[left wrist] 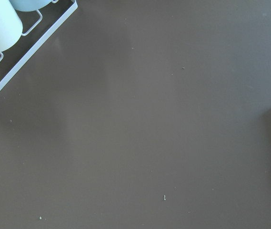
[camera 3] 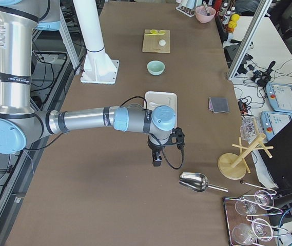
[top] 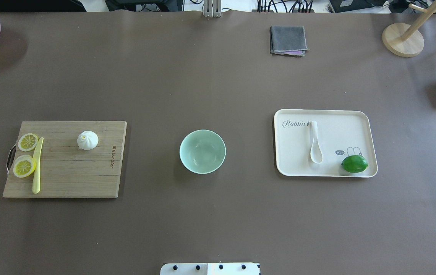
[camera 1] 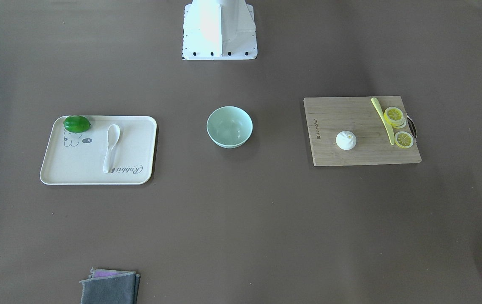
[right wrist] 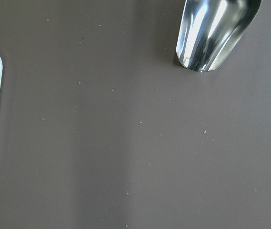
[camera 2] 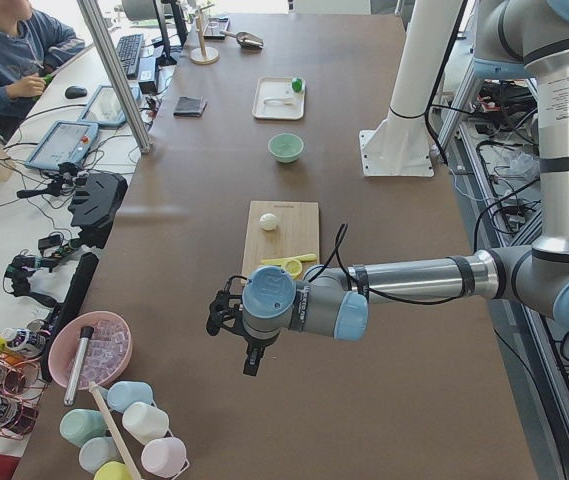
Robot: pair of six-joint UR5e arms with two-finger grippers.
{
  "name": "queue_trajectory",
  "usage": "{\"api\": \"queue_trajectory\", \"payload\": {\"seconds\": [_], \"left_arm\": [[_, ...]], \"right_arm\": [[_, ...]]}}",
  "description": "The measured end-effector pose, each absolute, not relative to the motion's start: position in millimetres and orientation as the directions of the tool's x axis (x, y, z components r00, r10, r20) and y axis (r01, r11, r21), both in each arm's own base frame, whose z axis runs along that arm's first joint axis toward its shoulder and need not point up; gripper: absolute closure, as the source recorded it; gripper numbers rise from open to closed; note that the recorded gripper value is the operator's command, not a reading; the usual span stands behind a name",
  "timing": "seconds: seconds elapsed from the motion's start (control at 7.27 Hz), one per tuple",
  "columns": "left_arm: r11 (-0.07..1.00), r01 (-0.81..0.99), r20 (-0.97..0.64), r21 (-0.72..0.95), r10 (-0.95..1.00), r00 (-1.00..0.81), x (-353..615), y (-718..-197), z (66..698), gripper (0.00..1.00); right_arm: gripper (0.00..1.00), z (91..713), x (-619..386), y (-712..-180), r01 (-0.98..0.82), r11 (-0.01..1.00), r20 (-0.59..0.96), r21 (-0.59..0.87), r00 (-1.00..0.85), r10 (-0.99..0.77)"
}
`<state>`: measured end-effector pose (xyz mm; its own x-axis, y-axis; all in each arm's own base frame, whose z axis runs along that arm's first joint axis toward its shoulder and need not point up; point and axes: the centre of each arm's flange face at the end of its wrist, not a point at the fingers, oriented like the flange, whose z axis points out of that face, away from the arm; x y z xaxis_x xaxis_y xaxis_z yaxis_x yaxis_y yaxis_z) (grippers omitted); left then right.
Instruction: Put spoon and bun in bowl
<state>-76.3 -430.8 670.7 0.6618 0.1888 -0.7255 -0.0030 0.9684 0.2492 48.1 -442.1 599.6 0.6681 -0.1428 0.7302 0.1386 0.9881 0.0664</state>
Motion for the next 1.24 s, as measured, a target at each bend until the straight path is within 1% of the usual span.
{"api": "queue_trajectory", "payload": {"seconds": [0.83, 1.24], "left_arm": [[0.94, -0.002, -0.703, 0.34, 0.256, 0.664, -76.0, -427.6, 659.0, 0.02], [0.886, -0.003, -0.661, 0.463, 0.347, 0.666, -73.3, -427.1, 662.3, 0.02]], "right_arm": [[0.0, 589.0, 47.4, -451.2, 0.129, 0.988, 0.736, 0.081, 0.661, -0.147], [0.0, 587.9, 47.2, -458.1, 0.127, 0.987, 0.736, 0.093, 0.659, -0.154]]}}
